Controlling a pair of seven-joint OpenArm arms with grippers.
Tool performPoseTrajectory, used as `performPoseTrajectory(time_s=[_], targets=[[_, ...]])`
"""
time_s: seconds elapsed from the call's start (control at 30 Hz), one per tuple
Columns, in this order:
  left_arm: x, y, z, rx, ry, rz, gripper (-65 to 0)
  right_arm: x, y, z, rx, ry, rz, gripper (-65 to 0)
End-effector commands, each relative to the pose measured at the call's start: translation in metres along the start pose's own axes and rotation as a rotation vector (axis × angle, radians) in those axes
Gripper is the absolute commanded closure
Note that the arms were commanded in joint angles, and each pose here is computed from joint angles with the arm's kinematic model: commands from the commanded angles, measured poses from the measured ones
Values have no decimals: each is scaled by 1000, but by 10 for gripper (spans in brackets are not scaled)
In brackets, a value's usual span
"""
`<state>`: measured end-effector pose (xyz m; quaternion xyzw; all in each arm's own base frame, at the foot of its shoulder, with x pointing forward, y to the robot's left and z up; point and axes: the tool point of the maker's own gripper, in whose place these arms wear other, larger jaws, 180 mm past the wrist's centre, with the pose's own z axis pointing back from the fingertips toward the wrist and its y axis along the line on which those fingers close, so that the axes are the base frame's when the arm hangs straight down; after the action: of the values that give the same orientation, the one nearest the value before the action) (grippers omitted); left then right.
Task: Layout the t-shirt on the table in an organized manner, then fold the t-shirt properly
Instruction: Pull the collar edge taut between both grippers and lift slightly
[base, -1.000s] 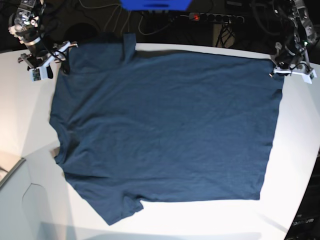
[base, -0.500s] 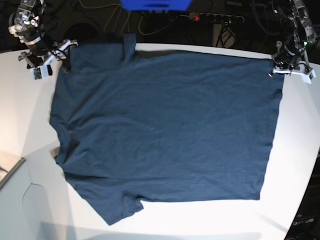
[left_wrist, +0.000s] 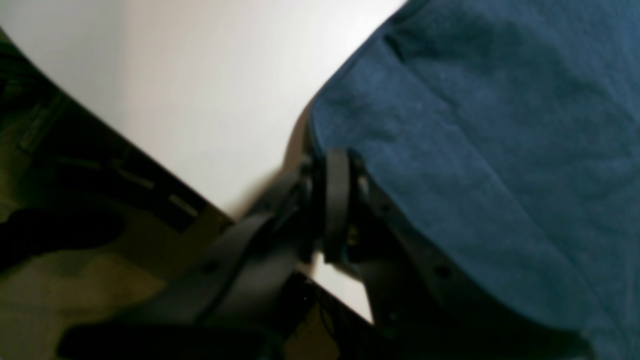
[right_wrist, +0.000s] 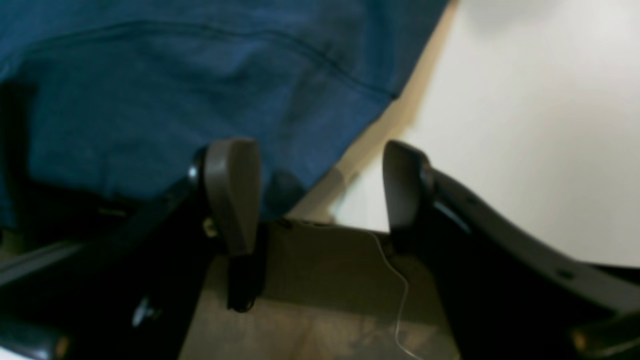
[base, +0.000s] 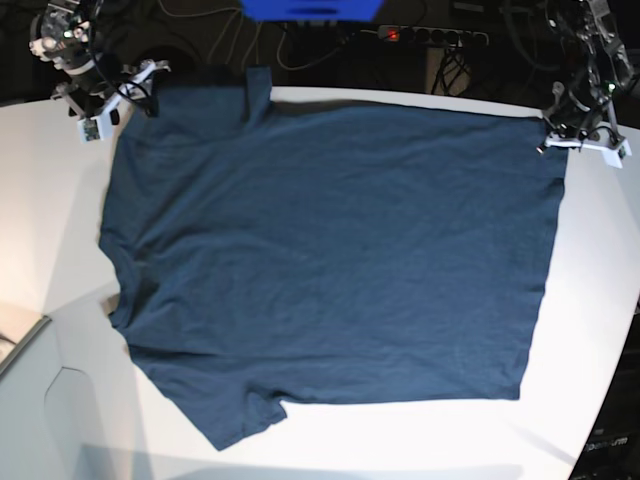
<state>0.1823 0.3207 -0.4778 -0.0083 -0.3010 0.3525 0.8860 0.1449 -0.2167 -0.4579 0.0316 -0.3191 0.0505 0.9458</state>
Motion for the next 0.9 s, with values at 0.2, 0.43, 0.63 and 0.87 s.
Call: performPoseTrajectory(time_s=[0.2, 0.43, 0.63, 0.87], targets=[[-12, 4, 1, 10, 55, -6, 0, -17, 4, -4, 23, 25, -41, -389], [-12, 4, 1, 10, 55, -6, 0, -20, 21, -7, 67, 38, -26, -373], [-12, 4, 1, 10, 55, -6, 0, -26, 40, -9, 119, 58, -6, -307], [-6, 7, 2, 13, 47, -13, 0, -27, 36, -8, 109, 60, -6, -298]])
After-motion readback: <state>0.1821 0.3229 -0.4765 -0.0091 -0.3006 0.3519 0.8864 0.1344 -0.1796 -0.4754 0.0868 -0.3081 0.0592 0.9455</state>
